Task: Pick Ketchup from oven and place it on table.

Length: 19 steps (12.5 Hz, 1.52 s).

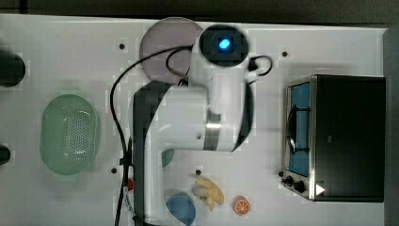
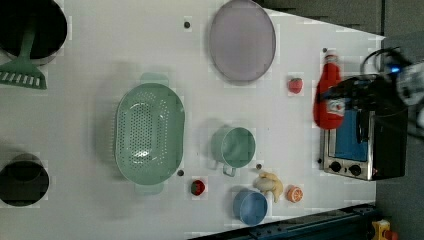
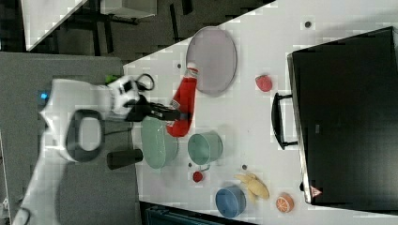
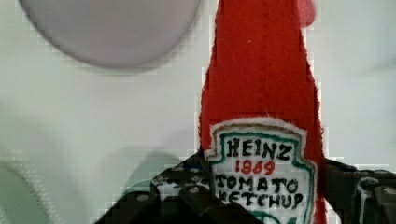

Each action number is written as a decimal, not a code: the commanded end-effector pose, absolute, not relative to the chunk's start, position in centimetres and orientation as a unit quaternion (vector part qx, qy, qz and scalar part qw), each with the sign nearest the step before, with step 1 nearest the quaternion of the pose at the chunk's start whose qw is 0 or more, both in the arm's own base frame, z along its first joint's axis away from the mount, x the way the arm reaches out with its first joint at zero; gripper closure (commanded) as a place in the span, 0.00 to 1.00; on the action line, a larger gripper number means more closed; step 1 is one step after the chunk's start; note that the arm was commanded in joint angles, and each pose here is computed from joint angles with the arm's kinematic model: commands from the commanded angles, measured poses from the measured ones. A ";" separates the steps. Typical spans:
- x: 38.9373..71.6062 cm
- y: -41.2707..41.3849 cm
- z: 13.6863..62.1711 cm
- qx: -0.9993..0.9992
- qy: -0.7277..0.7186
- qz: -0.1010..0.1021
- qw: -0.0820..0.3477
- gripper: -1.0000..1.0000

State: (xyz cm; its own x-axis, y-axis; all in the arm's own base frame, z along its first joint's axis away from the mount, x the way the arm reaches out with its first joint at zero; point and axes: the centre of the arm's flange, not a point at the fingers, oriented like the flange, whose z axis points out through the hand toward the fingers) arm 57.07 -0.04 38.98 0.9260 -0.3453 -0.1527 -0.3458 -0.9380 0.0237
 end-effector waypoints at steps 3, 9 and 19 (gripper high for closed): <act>55.4 -0.4 33.7 -0.970 0.238 0.050 0.001 0.36; 50.9 -2.1 22.8 -0.966 0.255 0.038 -0.010 0.36; 52.9 -4.0 28.0 -0.937 0.346 -0.033 0.010 0.00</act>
